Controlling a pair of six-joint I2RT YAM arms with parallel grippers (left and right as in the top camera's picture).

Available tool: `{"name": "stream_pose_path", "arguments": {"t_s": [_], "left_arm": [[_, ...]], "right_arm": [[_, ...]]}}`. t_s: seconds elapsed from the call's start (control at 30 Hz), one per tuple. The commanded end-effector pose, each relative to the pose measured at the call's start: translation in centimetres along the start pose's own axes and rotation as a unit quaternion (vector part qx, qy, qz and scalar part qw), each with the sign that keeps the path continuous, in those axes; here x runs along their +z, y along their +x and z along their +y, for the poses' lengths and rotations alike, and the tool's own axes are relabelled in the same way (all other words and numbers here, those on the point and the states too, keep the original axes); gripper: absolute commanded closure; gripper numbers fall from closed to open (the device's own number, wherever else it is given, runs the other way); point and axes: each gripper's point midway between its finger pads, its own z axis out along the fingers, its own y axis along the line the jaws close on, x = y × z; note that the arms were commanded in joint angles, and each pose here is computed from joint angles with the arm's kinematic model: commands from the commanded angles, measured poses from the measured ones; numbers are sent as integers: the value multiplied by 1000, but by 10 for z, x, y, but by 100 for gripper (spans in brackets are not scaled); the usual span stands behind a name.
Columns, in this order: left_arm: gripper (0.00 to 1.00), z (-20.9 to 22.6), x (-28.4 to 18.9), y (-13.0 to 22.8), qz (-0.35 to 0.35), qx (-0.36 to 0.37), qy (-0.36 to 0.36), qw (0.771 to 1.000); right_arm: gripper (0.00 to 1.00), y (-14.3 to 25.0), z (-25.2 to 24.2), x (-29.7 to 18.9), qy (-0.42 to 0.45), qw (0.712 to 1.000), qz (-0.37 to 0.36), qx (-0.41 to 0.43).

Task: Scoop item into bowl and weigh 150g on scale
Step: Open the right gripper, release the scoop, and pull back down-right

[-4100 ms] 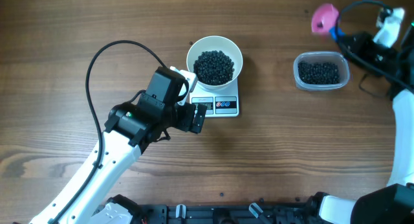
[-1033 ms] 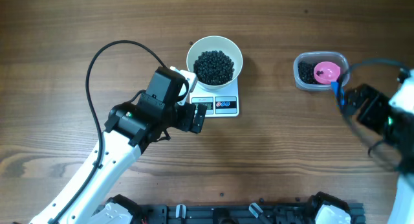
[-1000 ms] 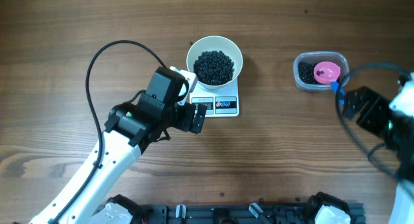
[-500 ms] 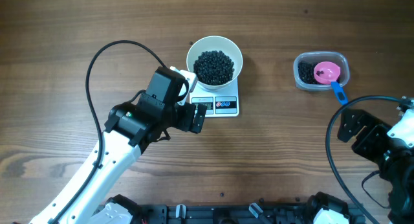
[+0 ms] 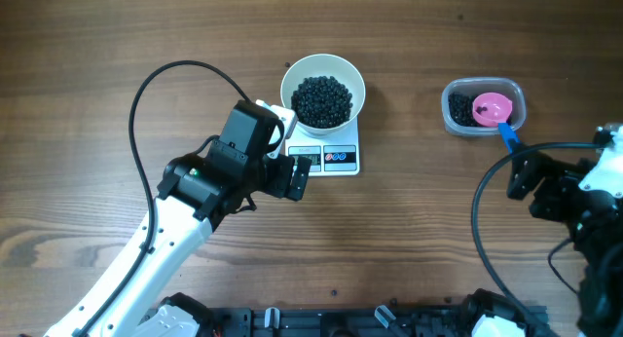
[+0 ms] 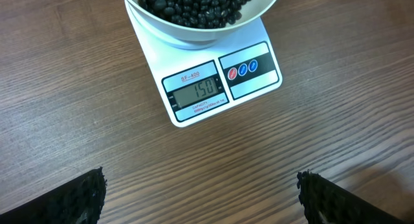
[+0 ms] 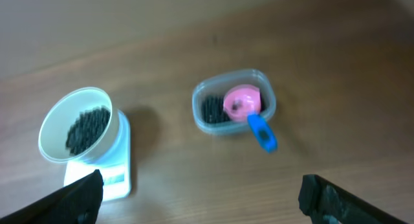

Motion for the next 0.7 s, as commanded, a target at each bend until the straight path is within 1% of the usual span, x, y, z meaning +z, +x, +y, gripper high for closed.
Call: {"name": "stream_pose_path", "arguments": {"t_s": [0.0,0.1,0.23,0.33,0.43,0.67], "left_arm": [[0,-2,-6,-8,-13,11,5,1000],[0,-2,-6,-8,-13,11,5,1000],[0,-2,-6,-8,-13,11,5,1000],[0,-2,-6,-8,-13,11,5,1000],[0,-2,-6,-8,-13,11,5,1000],[0,-2,-6,-8,-13,11,6,1000]], "right_arm": [[0,3,8,2,-19,998,-57,-37],[0,1,12,2,-30,991,-119,-57],[0,11,19,7,-52,979,-180,-81],[0,22,22,15,-65,971,-210,-89],[0,34,21,27,-78,966,-234,-71],[0,63,26,57,-113,953,-271,-72]]}}
